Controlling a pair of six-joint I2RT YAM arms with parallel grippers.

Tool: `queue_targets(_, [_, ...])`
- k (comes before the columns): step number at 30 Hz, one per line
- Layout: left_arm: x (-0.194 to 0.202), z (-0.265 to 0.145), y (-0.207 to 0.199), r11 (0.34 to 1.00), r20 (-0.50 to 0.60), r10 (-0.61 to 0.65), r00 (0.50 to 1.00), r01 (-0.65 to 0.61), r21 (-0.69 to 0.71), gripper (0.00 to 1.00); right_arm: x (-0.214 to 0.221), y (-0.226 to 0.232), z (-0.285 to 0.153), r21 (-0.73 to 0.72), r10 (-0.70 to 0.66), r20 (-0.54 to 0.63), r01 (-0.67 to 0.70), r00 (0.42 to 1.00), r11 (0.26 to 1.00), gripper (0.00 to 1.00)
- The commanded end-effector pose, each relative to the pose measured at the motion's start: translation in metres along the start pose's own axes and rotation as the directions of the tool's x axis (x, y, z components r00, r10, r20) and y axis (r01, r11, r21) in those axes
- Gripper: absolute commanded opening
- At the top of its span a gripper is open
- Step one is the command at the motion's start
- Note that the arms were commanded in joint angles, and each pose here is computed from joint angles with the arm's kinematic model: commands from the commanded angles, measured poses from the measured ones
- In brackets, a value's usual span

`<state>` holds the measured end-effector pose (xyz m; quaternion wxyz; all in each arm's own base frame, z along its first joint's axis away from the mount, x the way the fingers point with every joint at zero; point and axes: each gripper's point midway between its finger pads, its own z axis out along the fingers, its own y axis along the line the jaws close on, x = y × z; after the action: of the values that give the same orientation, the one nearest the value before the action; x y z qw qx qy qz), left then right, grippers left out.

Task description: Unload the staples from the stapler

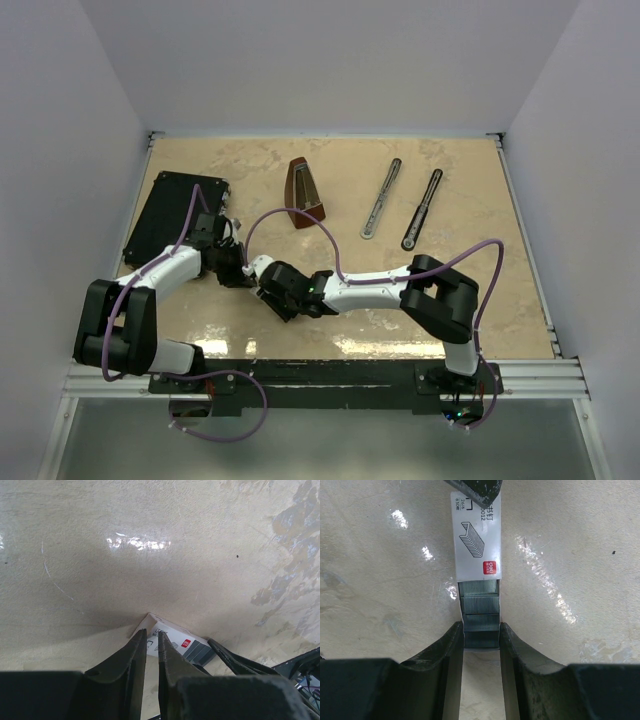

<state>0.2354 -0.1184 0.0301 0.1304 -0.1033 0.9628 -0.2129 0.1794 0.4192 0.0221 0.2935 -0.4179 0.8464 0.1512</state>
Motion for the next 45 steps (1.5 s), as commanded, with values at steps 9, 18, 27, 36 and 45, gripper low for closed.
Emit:
queue_targets(9, [0.005, 0.001, -0.008, 0.999, -0.015, 0.003, 1.0, -0.002, 0.042, 0.19, -0.019, -0.003, 0.013, 0.059, 0.033, 0.052, -0.036, 0.998, 0.998, 0.27])
queue_targets(18, [0.003, 0.0, -0.007, 0.999, -0.003, -0.009, 1.0, 0.009, 0.031, 0.19, -0.019, -0.004, 0.014, 0.068, 0.052, 0.056, -0.056, 0.997, 0.996, 0.27])
queue_targets(27, [0.001, -0.004, -0.005, 1.0, 0.02, -0.016, 1.0, 0.016, 0.013, 0.23, -0.027, -0.005, 0.007, 0.059, 0.064, 0.065, -0.067, 0.996, 0.996, 0.45])
queue_targets(36, [-0.003, -0.007, -0.004, 1.0, 0.043, -0.012, 0.999, 0.012, -0.003, 0.27, -0.026, -0.01, -0.029, 0.041, 0.103, 0.09, -0.107, 0.991, 0.993, 0.56])
queue_targets(45, [-0.006, -0.008, -0.001, 1.0, 0.059, -0.011, 0.998, 0.013, -0.025, 0.25, 0.002, -0.016, -0.033, 0.046, 0.136, 0.066, -0.139, 0.989, 0.989, 0.55])
